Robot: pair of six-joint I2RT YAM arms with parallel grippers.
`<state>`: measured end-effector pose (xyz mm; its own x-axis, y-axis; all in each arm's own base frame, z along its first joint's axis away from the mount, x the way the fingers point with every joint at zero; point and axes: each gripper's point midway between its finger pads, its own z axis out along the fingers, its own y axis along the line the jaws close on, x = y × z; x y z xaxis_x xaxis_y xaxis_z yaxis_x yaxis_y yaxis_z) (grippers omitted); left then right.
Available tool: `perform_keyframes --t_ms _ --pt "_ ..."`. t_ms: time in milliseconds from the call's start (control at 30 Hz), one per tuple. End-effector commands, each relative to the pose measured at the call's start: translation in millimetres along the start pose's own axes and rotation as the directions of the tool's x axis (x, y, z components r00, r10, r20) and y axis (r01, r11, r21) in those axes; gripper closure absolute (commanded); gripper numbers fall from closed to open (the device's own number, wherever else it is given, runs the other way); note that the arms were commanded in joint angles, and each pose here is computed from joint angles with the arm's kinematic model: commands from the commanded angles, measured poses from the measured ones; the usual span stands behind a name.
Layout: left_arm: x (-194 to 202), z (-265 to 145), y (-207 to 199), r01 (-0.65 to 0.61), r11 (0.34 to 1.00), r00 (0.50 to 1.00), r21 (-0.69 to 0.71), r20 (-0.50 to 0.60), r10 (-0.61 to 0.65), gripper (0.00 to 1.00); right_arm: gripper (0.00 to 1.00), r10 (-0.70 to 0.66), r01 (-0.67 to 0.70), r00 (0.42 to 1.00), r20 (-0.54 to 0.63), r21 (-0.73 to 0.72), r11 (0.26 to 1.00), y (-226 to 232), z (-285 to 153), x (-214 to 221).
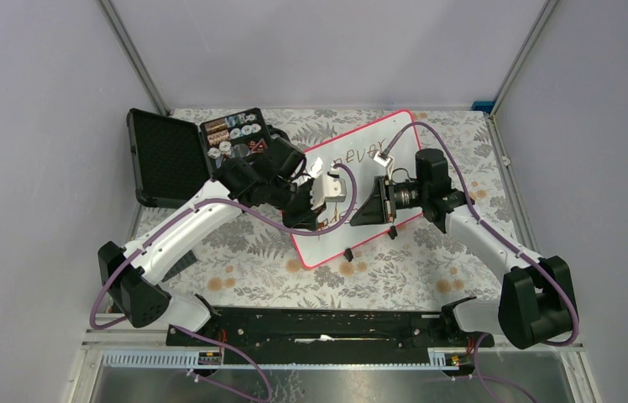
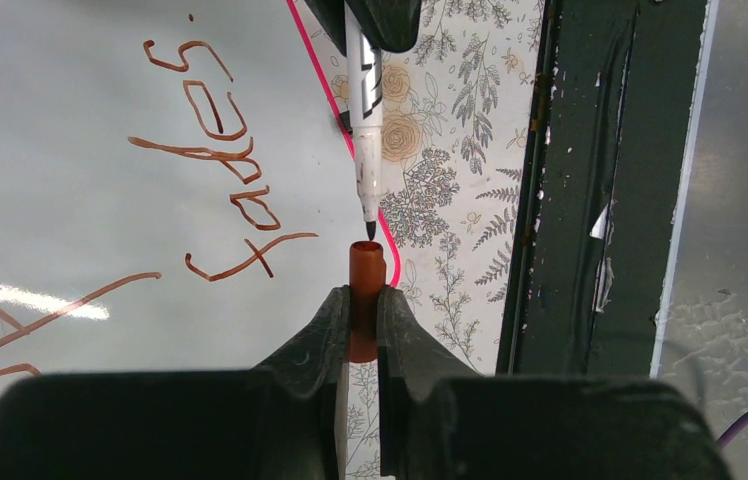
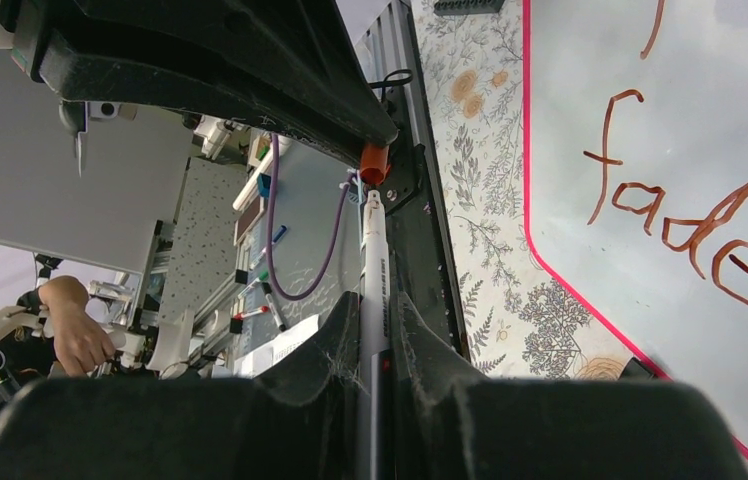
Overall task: Write a sentence on the whiteboard
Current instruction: Insert the whiteboard marker without the cap into the pen cap.
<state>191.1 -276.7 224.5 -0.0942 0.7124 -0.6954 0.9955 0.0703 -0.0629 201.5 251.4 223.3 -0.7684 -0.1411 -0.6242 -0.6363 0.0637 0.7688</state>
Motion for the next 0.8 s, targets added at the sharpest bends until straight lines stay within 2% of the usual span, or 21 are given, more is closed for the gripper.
perform_keyframes --t_ms 0,767 --pt "-7 -4 3 -0.034 0.999 0.999 -0.023 0.019 0.034 1.0 1.0 -0.045 0.045 0.999 -0.015 -0.038 0.998 12 2 -4" --pt "2 -4 -8 -0.068 0.998 0.998 0.017 -0.001 0.068 1.0 1.0 -0.043 0.043 0.999 -0.02 -0.024 0.999 9 5 -4"
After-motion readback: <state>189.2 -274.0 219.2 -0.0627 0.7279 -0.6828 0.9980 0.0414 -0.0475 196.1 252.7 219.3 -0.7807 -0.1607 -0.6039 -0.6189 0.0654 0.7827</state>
